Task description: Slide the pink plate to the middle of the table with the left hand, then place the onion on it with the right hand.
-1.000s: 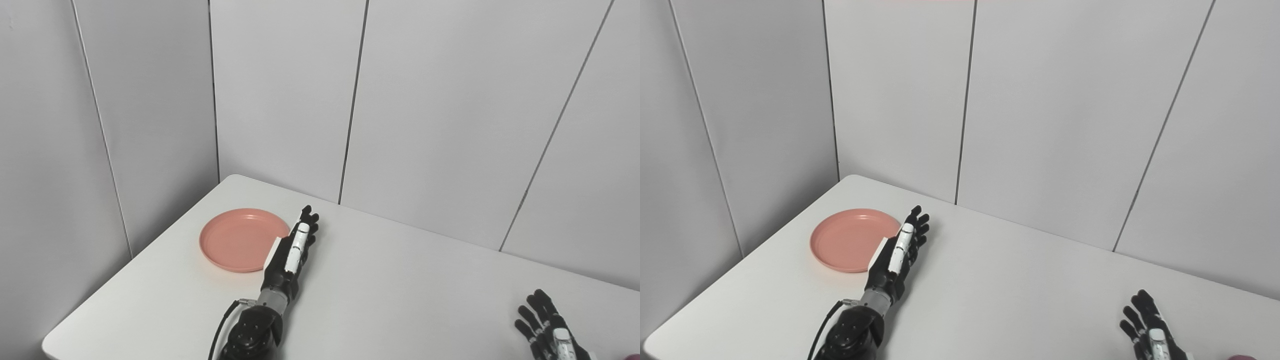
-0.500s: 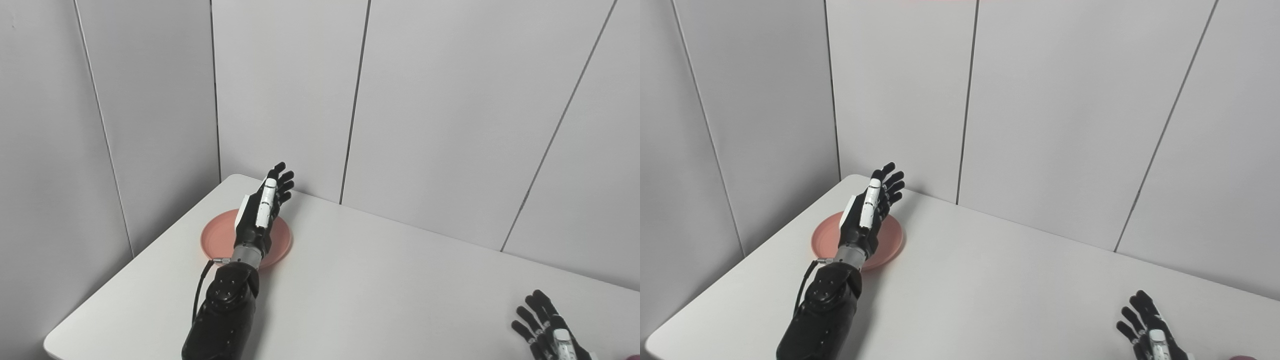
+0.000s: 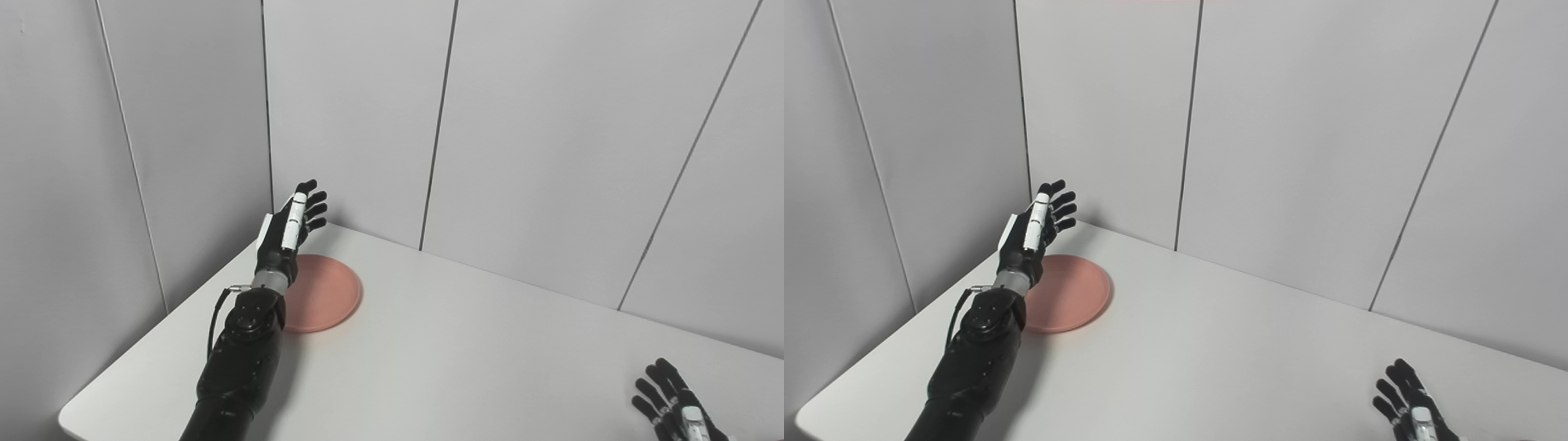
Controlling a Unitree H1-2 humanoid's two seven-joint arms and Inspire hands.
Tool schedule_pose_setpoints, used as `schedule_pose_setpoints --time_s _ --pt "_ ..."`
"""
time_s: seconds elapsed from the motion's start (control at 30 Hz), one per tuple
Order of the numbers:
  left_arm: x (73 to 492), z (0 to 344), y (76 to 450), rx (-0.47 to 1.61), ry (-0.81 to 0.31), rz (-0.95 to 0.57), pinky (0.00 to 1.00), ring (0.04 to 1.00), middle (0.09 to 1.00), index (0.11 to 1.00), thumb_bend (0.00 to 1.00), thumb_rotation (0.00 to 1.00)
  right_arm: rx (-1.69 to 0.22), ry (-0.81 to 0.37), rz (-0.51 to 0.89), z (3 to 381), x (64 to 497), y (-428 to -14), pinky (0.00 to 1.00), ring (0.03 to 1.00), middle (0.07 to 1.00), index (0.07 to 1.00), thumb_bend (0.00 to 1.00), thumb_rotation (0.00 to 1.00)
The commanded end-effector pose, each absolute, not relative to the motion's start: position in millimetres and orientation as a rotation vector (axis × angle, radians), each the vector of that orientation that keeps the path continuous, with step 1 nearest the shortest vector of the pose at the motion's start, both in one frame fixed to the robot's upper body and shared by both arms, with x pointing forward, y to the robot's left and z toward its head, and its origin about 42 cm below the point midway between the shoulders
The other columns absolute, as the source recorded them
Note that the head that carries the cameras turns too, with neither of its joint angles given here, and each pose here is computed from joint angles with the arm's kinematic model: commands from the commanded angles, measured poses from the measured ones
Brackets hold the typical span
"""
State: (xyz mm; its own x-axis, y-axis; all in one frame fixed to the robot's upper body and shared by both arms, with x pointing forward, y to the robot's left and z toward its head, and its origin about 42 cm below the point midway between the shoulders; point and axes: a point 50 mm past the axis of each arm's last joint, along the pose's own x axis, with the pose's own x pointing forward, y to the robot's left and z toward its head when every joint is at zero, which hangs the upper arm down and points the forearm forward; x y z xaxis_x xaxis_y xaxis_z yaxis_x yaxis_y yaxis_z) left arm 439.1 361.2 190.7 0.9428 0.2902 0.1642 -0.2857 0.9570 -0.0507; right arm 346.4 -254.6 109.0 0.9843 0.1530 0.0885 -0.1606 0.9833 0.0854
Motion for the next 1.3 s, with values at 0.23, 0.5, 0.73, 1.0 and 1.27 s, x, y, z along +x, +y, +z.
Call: schedule_pose_setpoints --time_s 0.23,0.5,0.73,1.0,1.27 --pt "457.1 228.3 398.2 0.068 -0.256 0.317 0.82 0.862 0.856 0.873 0.56 1.0 0.095 -0.042 0.129 90.4 333.1 -264.5 0.87 0.882 0.897 0.899 0.59 0.84" --pt "452.3 223.3 428.4 0.082 -0.243 0.344 0.84 0.863 0.853 0.863 0.63 1.0 0.1 -0.039 0.127 90.6 332.8 -264.2 0.88 0.882 0.897 0.895 0.6 0.83" --pt "451.3 219.3 444.7 0.105 -0.231 0.363 0.84 0.858 0.846 0.857 0.6 1.0 0.102 -0.039 0.128 90.3 333.0 -264.6 0.88 0.886 0.899 0.901 0.59 0.84" --pt "449.5 217.9 455.1 0.118 -0.217 0.353 0.83 0.858 0.847 0.846 0.56 1.0 0.1 -0.036 0.127 89.5 333.8 -265.3 0.88 0.891 0.901 0.902 0.6 0.83" --pt "448.4 211.4 459.4 0.13 -0.192 0.344 0.85 0.864 0.854 0.858 0.55 1.0 0.094 -0.04 0.134 91.4 332.4 -267.2 0.88 0.897 0.906 0.908 0.61 0.83"
